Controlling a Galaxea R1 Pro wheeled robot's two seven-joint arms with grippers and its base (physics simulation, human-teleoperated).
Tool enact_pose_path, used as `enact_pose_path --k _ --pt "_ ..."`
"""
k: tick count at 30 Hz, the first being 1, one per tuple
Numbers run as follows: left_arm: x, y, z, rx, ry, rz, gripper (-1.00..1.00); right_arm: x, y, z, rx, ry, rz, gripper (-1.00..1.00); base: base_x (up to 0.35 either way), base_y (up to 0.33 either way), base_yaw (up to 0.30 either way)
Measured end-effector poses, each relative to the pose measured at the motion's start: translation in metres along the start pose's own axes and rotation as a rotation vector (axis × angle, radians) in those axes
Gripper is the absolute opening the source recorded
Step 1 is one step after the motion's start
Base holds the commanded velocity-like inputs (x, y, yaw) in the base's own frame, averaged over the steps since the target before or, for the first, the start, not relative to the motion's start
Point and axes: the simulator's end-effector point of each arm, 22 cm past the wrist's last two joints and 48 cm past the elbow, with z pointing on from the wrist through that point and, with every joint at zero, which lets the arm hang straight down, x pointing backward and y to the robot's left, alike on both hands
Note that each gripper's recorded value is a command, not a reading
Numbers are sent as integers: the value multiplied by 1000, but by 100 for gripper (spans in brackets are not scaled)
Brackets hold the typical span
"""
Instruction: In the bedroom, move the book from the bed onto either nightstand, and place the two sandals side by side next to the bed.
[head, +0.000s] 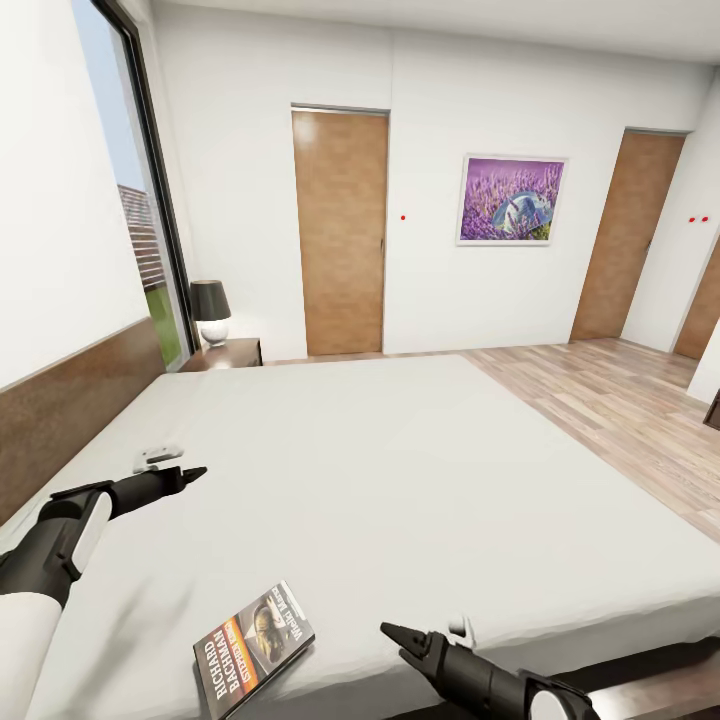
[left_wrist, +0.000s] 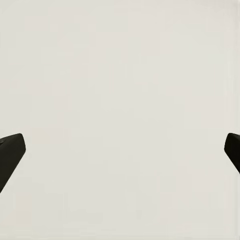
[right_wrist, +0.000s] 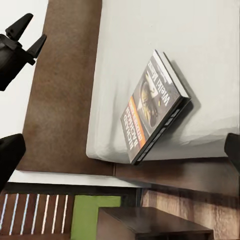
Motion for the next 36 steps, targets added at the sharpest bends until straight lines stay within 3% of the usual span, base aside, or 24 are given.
enact_pose_path --k 9,20,36 --pt "0 -1 0 2 -1 0 100 -1 -13 0 8 -31 14 100 0 0 0" --pt "0 -2 0 4 -1 0 100 7 -35 -3 39 -26 58 100 0 0 0" --pt "0 -3 1 5 0 -1 100 16 -50 -4 80 -7 78 100 0 0 -20"
